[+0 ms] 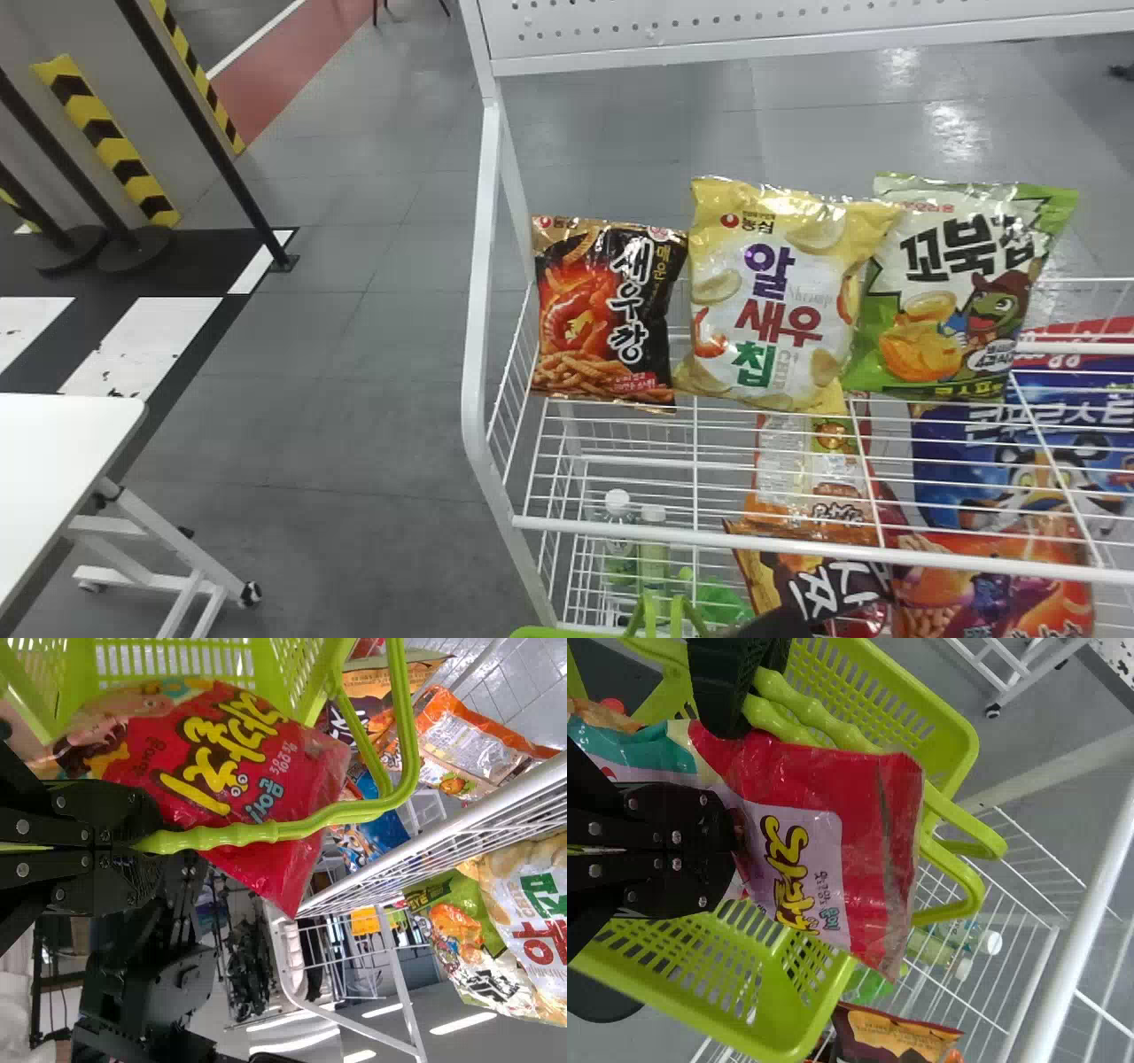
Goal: Hold basket handle with left hand then pick Jagalchi snack with right hand and place into basket
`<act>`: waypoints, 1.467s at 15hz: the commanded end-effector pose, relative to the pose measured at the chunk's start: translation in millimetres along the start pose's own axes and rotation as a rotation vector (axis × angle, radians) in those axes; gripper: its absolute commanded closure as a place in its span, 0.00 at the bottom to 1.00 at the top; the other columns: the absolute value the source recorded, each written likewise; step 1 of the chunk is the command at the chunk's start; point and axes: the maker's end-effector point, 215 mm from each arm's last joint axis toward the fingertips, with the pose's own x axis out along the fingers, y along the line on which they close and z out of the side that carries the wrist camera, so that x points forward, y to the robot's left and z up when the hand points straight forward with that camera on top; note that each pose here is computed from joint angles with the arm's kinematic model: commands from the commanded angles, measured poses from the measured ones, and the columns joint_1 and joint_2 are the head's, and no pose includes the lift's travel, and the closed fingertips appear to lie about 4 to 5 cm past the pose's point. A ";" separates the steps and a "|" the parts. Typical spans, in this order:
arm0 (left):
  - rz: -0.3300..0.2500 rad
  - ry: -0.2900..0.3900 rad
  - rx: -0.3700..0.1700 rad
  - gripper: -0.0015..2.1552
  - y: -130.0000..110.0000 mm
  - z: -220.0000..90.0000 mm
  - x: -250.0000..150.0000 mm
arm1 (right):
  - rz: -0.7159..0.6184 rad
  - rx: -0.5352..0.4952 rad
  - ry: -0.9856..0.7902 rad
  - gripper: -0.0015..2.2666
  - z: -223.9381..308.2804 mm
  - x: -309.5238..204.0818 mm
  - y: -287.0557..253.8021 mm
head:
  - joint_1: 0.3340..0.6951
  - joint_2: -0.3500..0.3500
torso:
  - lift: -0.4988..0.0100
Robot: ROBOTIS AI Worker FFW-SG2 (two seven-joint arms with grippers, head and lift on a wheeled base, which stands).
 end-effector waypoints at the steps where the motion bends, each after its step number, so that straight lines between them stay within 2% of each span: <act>1: -0.001 0.000 0.003 0.84 -0.9 0.7 0.0 | 0.006 -0.006 0.027 0.86 -5.3 12.2 3.5 | 1.00 0.85 | 0.96; 5: -0.001 -0.002 0.003 0.84 -0.9 1.2 -0.4 | -0.009 0.011 0.061 0.86 -12.3 33.9 -5.6 | 1.00 0.88 | 0.96; 8: -0.001 -0.005 0.005 0.84 -0.8 2.3 -0.9 | -0.018 0.023 0.116 0.86 -27.9 47.1 -12.1 | 1.00 0.87 | 0.96; 13: -0.005 -0.003 0.004 0.84 -2.0 2.0 -0.8 | 0.007 0.016 0.186 0.86 -49.1 58.8 -4.3 | 1.00 0.84 | 0.96; 16: -0.006 -0.002 0.000 0.84 -2.0 -0.2 -1.5 | 0.028 -0.005 0.205 0.85 -55.4 61.5 6.7 | 1.00 0.87 | 0.96; 17: -0.008 -0.002 0.000 0.84 -3.0 -1.0 -1.5 | 0.025 -0.006 0.215 0.81 -56.0 64.2 5.7 | 1.00 0.88 | 0.96; 18: -0.010 -0.002 0.000 0.84 -3.6 -1.4 -1.7 | 0.015 -0.009 0.198 0.65 -51.6 67.5 4.4 | 1.00 0.89 | 0.96; 19: -0.008 -0.002 -0.001 0.84 -3.0 -1.7 -2.4 | -0.014 -0.017 0.161 0.23 -45.4 69.7 1.6 | 1.00 0.89 | 0.96; 20: -0.011 -0.004 -0.003 0.84 -3.5 -1.9 -3.1 | -0.051 -0.020 0.132 0.00 -41.3 67.5 -6.0 | 1.00 0.90 | 0.96; 22: -0.013 -0.006 -0.003 0.84 -3.4 -1.8 -4.8 | -0.113 -0.010 0.054 0.00 -27.7 62.3 -28.8 | 1.00 0.89 | 0.96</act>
